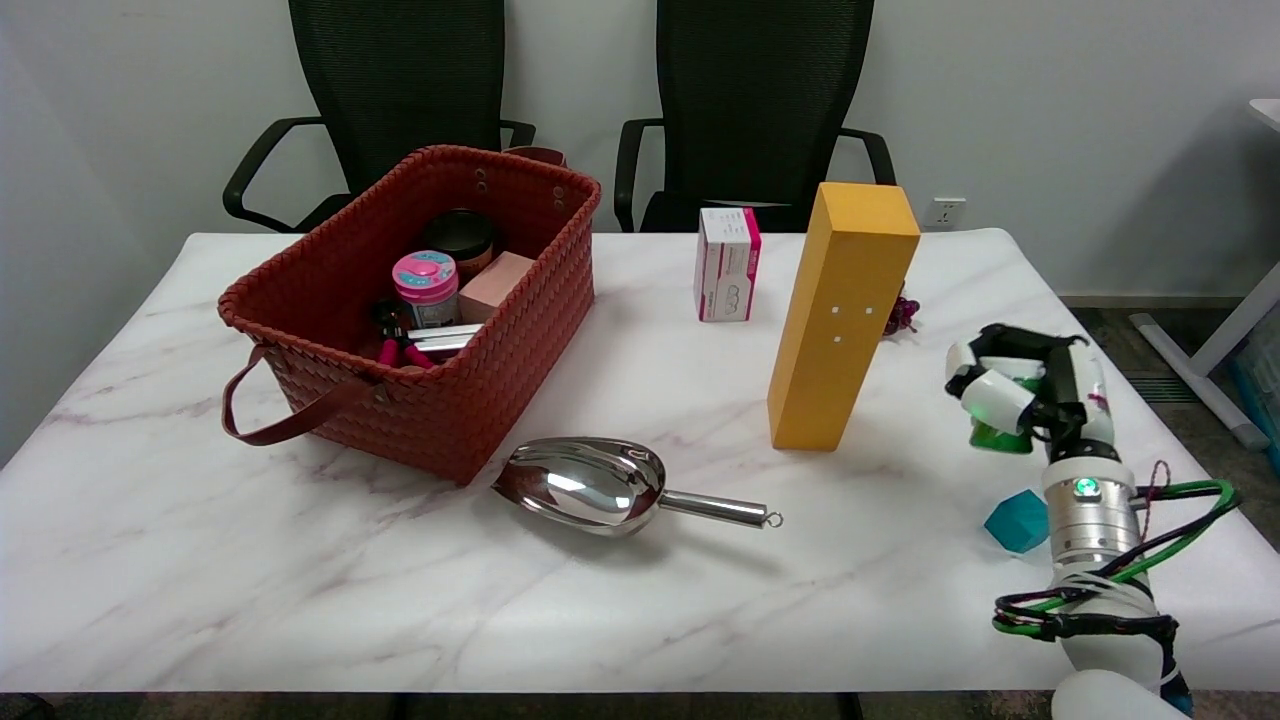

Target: Pick up the green gum jar.

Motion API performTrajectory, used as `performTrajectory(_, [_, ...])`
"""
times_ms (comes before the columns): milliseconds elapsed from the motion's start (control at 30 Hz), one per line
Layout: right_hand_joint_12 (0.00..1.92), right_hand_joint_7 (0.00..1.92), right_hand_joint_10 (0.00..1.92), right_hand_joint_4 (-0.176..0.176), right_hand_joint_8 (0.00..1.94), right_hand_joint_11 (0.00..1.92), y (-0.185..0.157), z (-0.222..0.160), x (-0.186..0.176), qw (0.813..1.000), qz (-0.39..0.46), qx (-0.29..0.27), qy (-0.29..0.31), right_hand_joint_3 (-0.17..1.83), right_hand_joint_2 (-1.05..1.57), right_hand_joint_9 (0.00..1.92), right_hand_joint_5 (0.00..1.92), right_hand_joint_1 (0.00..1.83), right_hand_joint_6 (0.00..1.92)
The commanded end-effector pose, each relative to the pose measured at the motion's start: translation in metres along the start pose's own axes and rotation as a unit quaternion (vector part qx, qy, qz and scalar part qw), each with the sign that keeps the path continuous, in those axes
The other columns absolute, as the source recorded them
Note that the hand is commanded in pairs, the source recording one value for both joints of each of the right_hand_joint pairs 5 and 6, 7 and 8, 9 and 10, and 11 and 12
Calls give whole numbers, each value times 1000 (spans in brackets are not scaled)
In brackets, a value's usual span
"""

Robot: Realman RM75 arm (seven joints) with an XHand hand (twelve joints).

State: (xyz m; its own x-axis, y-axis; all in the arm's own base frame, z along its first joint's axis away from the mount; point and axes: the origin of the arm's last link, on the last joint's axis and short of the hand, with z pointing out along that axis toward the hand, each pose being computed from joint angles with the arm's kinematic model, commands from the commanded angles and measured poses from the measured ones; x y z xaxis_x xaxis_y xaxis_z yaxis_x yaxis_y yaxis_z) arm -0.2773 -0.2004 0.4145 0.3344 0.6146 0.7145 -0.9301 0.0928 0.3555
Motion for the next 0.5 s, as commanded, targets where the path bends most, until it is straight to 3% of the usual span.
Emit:
performTrajectory(33, [1465,1493,1473,0,1493,1465,-39,19,26,990,-5,110,86,1385,1571,1473,1194,1194,1194])
performTrajectory(333, [1466,1497,1481,0,1497,1466,-83,44,38,974,9,192,120,1357,1571,1481,1181,1194,1181])
performTrajectory(500, [1597,1547,1573,0,1547,1597,-101,55,47,967,6,220,131,1343,1571,1573,1214,1226,1214])
